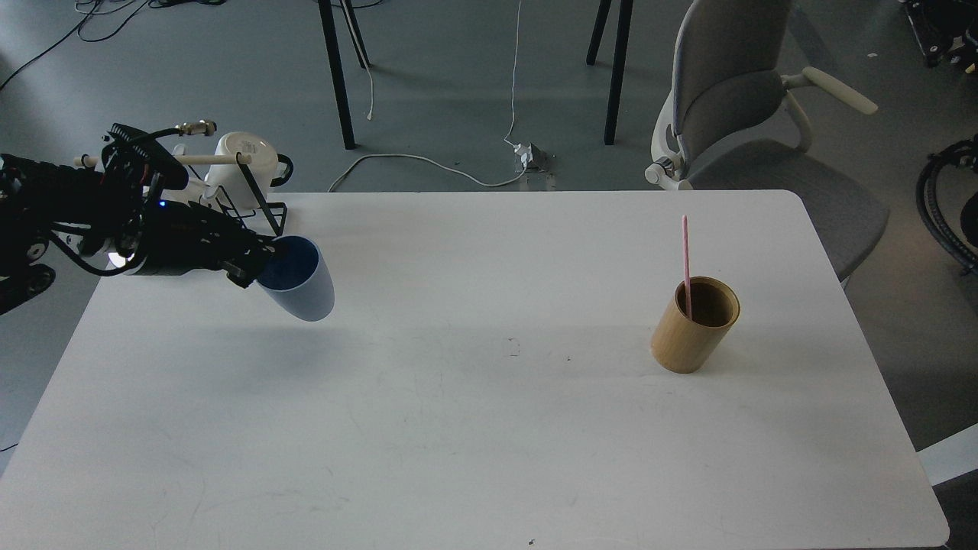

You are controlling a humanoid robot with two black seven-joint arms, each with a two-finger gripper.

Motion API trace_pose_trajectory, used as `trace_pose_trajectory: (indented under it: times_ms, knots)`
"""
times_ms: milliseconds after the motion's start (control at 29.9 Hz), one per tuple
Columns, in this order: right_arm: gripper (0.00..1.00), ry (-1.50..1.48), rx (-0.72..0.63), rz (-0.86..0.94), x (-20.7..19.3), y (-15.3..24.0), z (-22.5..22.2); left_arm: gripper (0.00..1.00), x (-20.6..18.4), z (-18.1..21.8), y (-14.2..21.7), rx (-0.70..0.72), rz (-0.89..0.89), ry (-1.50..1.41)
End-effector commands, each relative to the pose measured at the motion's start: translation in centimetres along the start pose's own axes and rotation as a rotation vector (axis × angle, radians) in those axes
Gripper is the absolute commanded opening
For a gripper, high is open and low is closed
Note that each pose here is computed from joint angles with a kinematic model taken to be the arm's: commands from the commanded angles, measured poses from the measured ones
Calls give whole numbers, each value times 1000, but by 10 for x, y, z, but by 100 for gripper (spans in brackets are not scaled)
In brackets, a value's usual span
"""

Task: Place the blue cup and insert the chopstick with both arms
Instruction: 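Carry the blue cup toward the table center and set it down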

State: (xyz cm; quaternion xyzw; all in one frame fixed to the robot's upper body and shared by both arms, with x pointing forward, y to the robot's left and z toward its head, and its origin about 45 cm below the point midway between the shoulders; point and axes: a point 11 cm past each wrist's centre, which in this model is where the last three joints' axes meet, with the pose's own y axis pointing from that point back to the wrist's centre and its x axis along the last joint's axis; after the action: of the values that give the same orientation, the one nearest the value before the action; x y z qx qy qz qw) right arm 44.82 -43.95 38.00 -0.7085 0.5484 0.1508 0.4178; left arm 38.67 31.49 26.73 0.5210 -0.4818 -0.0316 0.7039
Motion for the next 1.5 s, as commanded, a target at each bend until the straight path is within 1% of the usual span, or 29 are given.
trace_pose_trajectory:
  times_ms: [0, 67, 201, 301, 368, 568, 702, 769, 902, 1103, 1203, 1370, 1404, 1470]
  knots:
    - [100, 12, 3, 2, 1, 1, -5, 1, 45, 41, -27, -63, 2, -93]
    - [100, 12, 3, 2, 1, 1, -5, 1, 61, 56, -40, -70, 15, -146]
    - [100, 26, 7, 5, 2, 2, -12, 1, 92, 102, -73, -165, 42, -221]
    - [100, 40, 11, 5, 2, 2, -19, 1, 98, 134, -101, -211, 35, -248]
    - [100, 48, 13, 6, 2, 2, -22, 1, 96, 146, -116, -211, 12, -264]
    - [100, 76, 19, 13, 4, 5, -34, 2, 68, 159, -151, -172, -96, -342]
    - [100, 88, 20, 19, 6, 7, -39, 2, 47, 159, -166, -167, -132, -313]
    - [100, 90, 20, 20, 6, 8, -39, 2, 44, 159, -170, -164, -139, -304]
    - [100, 96, 22, 19, 6, 8, -43, 3, 44, 176, -178, -195, -140, -318]
    - [100, 108, 22, 14, 3, 8, -48, 7, 47, 176, -178, -196, -133, -315]
    - [100, 106, 22, 14, 3, 8, -47, 13, 47, 177, -178, -200, -132, -310]
    - [100, 107, 21, 14, 4, 8, -47, 44, 50, 176, -177, -201, -123, -300]
    - [100, 107, 21, 14, 4, 8, -47, 47, 52, 176, -175, -203, -120, -300]
    - [100, 109, 20, 14, 4, 8, -47, 48, 59, 175, -172, -209, -102, -288]
